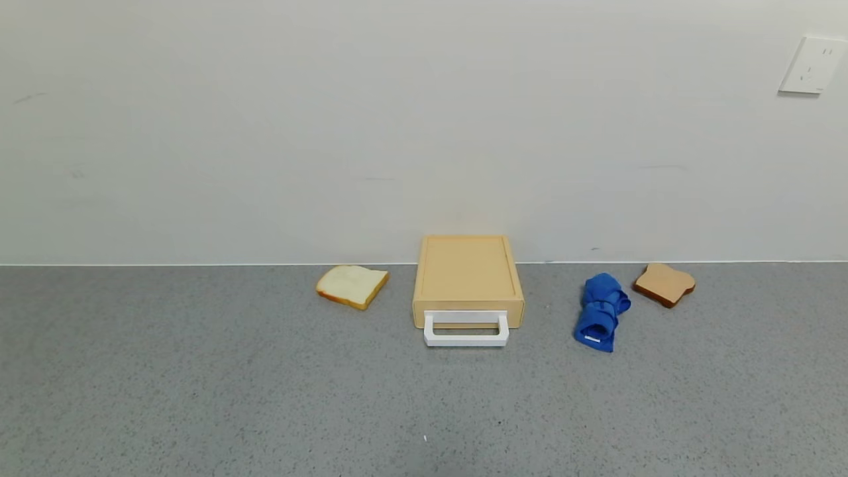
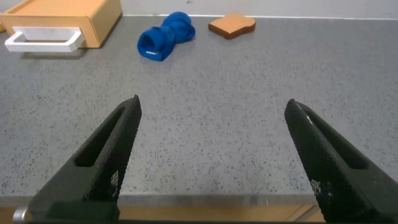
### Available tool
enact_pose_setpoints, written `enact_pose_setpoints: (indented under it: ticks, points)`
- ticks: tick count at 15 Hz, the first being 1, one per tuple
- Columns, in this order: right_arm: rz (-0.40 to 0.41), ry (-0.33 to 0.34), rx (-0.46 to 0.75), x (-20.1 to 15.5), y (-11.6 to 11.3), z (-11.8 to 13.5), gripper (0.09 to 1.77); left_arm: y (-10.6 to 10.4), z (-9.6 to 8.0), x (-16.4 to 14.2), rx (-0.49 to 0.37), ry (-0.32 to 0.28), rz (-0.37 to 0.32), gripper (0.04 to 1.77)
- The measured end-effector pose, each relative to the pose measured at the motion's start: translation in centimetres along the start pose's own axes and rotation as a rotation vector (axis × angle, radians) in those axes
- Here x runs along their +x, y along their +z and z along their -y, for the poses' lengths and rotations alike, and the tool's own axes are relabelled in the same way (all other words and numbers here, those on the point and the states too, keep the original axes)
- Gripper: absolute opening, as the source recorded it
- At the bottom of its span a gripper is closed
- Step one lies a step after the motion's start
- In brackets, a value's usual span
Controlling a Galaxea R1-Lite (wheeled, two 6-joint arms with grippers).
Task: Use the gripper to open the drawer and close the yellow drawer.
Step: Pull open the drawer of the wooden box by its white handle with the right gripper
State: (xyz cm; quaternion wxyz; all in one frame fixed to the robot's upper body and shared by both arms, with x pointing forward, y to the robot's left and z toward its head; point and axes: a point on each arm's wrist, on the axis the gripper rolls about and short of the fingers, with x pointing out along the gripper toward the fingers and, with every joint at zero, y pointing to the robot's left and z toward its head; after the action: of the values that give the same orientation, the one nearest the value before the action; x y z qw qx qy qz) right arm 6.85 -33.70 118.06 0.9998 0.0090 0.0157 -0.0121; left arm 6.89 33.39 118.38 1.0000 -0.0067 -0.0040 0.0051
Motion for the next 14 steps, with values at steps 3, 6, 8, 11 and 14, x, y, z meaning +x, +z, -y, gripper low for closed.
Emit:
enact_pose_setpoints:
  ticks: [3, 6, 8, 11, 14]
  points:
    - [0.005, 0.013, 0.000, -0.3, 0.7, 0.0, 1.70, 0.0, 0.0, 0.0, 0.000, 0.000, 0.000, 1.72]
    - [0.003, 0.037, 0.000, -1.0, 2.8, -0.1, 1.70, 0.0, 0.0, 0.0, 0.000, 0.000, 0.000, 1.72]
    - [-0.015, 0.045, 0.000, -0.9, 4.5, -0.2, 1.70, 0.0, 0.0, 0.0, 0.000, 0.000, 0.000, 1.72]
    - [-0.081, 0.048, 0.000, 0.4, 7.7, -0.3, 1.70, 0.0, 0.0, 0.0, 0.000, 0.000, 0.000, 1.72]
    - [-0.192, 0.066, 0.000, 3.7, 11.4, -0.4, 1.70, 0.0, 0.0, 0.0, 0.000, 0.000, 0.000, 1.72]
